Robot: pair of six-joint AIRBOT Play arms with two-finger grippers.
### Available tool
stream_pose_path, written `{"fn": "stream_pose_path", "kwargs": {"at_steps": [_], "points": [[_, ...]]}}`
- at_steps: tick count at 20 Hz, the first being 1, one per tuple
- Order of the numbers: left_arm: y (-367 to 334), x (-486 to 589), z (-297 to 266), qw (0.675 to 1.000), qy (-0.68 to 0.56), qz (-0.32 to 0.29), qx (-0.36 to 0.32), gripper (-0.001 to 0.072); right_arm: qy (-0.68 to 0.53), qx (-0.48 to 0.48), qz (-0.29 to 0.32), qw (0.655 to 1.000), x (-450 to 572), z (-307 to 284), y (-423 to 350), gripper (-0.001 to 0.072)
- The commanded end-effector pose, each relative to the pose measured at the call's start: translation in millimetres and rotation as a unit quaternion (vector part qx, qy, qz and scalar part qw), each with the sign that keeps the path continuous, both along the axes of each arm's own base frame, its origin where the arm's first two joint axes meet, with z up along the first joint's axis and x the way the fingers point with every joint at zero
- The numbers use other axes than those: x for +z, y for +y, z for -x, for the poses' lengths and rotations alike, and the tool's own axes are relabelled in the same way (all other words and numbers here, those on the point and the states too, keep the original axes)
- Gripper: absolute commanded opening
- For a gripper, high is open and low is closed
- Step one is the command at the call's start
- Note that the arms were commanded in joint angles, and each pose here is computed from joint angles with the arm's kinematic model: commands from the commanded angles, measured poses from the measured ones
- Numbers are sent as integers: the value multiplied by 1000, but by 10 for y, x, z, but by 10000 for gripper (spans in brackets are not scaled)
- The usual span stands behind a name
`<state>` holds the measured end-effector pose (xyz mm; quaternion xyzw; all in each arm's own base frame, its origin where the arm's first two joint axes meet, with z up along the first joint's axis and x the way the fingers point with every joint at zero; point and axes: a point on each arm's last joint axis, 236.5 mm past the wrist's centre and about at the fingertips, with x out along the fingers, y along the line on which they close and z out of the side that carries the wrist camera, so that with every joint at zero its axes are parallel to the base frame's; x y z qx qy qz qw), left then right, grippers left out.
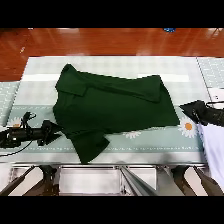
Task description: Fold the shirts.
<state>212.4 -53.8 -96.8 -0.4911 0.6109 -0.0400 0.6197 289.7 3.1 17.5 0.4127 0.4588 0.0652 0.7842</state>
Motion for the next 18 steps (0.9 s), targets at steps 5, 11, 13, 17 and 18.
{"fn": "stream_pose_path", "kwargs": {"at_steps": [5, 11, 13, 17, 18], "points": [[-283, -197, -182, 999, -13, -31, -30, 248, -20, -50, -44, 998, 159, -109, -88, 406], [-322, -119, -240, 998, -36, -27, -48, 20, 123, -142, 29, 982, -438, 479, -834, 406], [-324, -117, -238, 998, -36, -26, -49, 20, 179, -122, 17, 976, -706, 666, -723, 406], [-335, -112, -226, 998, -34, -24, -51, 20, 216, -83, -5, 973, -913, 685, -556, 406], [-331, -115, -231, 998, -35, -25, -50, 20, 226, -77, -14, 971, -977, 690, -525, 406]]}}
